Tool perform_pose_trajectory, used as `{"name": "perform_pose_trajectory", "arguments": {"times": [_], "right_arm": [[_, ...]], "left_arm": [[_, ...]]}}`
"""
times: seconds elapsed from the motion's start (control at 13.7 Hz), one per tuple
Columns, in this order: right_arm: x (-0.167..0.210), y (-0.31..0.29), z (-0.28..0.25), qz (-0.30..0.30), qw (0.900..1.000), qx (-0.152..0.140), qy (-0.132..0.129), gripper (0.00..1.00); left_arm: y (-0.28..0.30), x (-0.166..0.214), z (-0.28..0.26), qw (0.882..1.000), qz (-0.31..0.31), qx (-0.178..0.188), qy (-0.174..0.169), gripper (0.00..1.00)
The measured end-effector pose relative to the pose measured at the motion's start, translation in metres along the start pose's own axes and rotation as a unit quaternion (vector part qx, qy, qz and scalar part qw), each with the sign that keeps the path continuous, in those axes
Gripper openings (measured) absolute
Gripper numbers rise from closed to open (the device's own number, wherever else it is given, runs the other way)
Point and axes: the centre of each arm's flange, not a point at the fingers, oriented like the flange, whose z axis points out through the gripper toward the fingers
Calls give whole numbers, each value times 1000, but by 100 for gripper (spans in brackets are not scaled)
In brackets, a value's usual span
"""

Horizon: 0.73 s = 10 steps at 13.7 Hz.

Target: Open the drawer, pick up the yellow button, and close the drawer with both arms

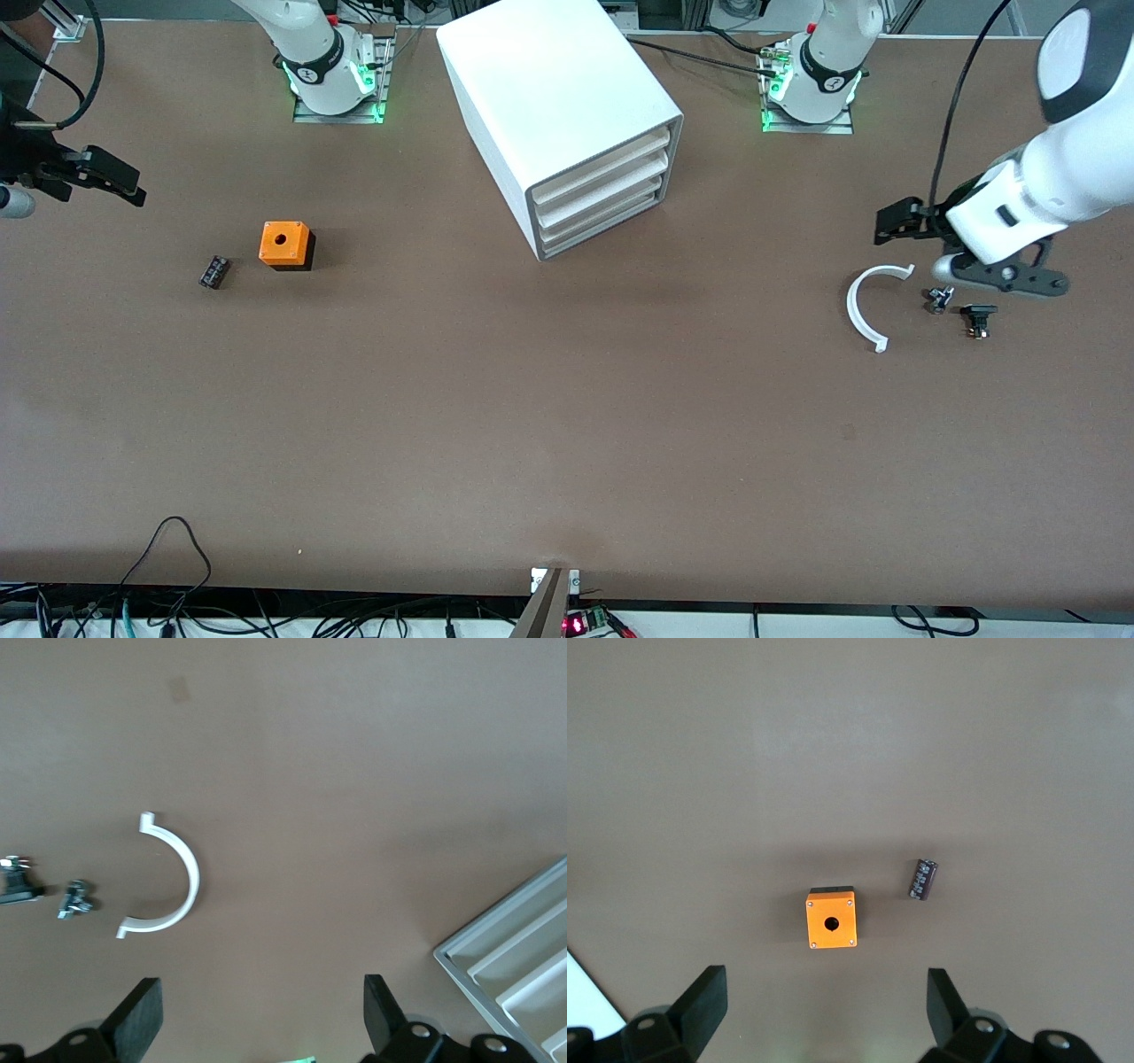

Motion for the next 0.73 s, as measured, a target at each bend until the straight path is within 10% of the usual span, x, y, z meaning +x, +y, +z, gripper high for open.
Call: {"name": "perform_pose_trajectory", "arguments": {"times": [0.36,0.73], "right_arm": [[27,-13,29,-8,1000,-8,-23,100],[29,-16,33,-11,1000,-2,-26,100]], "left_arm": [[-6,11,32,994,-4,-108,-29,100],[11,18,109,959,12,-269,-89,100]]}}
